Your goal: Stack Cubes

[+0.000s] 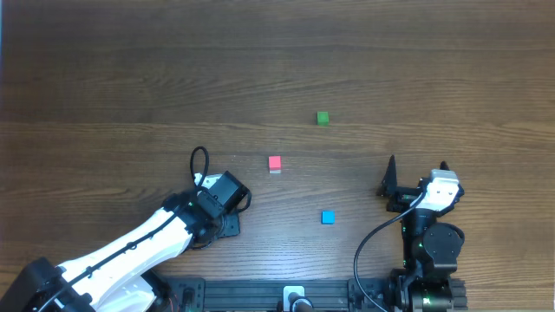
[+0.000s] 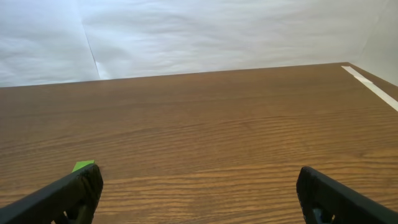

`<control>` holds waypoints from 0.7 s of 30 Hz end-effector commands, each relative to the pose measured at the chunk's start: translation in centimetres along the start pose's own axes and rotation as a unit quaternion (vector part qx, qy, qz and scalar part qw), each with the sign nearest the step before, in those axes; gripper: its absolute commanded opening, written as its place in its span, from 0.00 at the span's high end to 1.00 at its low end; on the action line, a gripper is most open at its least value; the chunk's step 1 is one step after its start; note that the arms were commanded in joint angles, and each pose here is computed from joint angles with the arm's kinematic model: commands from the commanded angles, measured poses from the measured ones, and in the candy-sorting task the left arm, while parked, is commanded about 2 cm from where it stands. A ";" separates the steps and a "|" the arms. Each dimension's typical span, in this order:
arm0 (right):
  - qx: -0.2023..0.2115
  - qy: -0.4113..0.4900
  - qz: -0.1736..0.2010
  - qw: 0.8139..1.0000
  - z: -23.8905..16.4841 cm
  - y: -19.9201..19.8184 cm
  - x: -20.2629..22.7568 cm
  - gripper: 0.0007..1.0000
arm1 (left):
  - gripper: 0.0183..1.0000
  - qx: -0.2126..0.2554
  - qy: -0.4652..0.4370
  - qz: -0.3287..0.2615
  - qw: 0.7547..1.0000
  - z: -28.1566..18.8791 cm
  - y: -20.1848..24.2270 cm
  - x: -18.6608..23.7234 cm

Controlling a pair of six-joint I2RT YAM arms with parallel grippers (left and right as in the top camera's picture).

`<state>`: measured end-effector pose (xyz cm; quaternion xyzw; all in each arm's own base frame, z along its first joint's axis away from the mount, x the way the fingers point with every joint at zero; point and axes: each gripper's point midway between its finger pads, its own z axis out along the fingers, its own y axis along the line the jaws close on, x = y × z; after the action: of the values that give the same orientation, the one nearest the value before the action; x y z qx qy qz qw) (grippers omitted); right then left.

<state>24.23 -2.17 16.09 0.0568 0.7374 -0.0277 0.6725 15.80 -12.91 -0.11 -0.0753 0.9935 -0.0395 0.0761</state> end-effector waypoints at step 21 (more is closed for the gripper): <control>0.008 0.003 -0.001 1.000 0.1 -0.3 0.3 0.01 | 0.79 -0.005 -0.002 0.001 1.000 0.2 0.3 -0.1</control>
<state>24.23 -2.17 16.09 0.0572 0.7373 -0.0273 0.6726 15.91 -12.99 -0.10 -0.0752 0.9933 -0.0410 0.0781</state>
